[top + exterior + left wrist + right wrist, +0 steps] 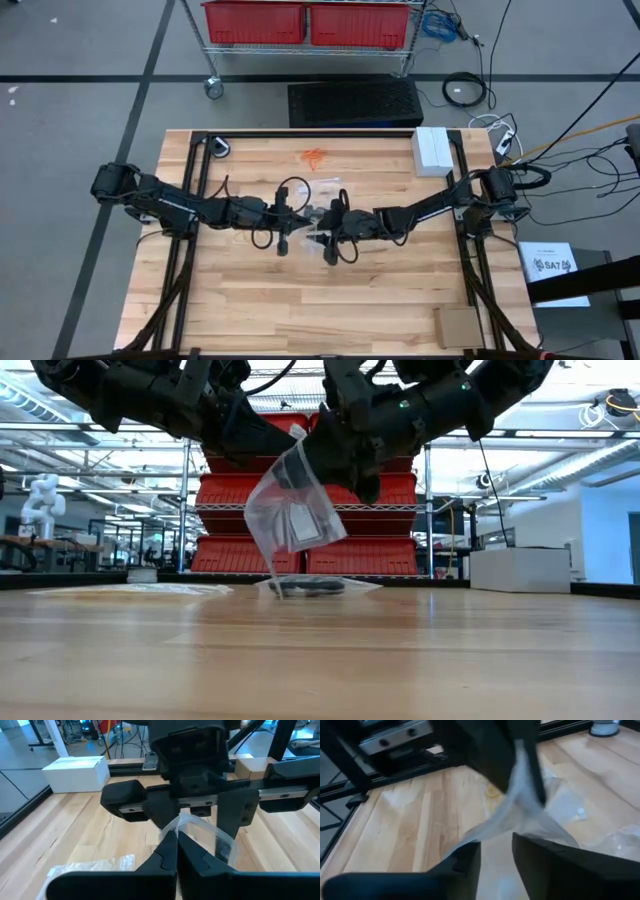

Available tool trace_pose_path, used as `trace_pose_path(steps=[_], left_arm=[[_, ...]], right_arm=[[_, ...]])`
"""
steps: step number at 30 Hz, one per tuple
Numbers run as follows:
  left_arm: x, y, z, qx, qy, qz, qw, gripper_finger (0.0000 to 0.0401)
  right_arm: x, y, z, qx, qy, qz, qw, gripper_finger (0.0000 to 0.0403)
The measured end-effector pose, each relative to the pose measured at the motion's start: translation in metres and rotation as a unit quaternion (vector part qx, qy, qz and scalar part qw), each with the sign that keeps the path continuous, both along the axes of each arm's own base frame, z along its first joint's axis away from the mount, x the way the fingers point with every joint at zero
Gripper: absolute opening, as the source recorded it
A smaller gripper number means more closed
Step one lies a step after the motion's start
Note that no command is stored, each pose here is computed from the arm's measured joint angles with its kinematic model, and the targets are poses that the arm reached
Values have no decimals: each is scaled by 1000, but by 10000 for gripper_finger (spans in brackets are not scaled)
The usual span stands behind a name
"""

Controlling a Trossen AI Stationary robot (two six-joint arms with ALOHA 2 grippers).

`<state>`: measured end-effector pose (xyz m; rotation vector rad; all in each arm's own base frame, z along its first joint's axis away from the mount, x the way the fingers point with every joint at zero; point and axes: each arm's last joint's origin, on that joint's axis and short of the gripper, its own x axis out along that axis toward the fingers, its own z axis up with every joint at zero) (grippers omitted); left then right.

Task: Sort rubber bands
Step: Open the zip bag

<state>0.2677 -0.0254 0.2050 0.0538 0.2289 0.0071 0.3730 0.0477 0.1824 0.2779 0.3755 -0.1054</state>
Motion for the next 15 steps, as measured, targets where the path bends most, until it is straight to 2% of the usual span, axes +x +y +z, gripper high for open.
trace_pose_path(steps=[3, 7, 10, 15], left_arm=[[0, 1, 0, 3, 0, 10, 1000, 0], [0, 1, 0, 6, 0, 21, 1000, 0], [0, 1, 0, 6, -2, 22, 1000, 0], [1, -2, 4, -9, -23, 19, 1000, 0]], right_arm=[[1, -2, 0, 4, -3, -5, 1000, 127], [0, 0, -1, 6, -1, 2, 1000, 121], [-2, 6, -5, 11, 25, 27, 999, 92], [-3, 8, -6, 9, 32, 32, 999, 18]])
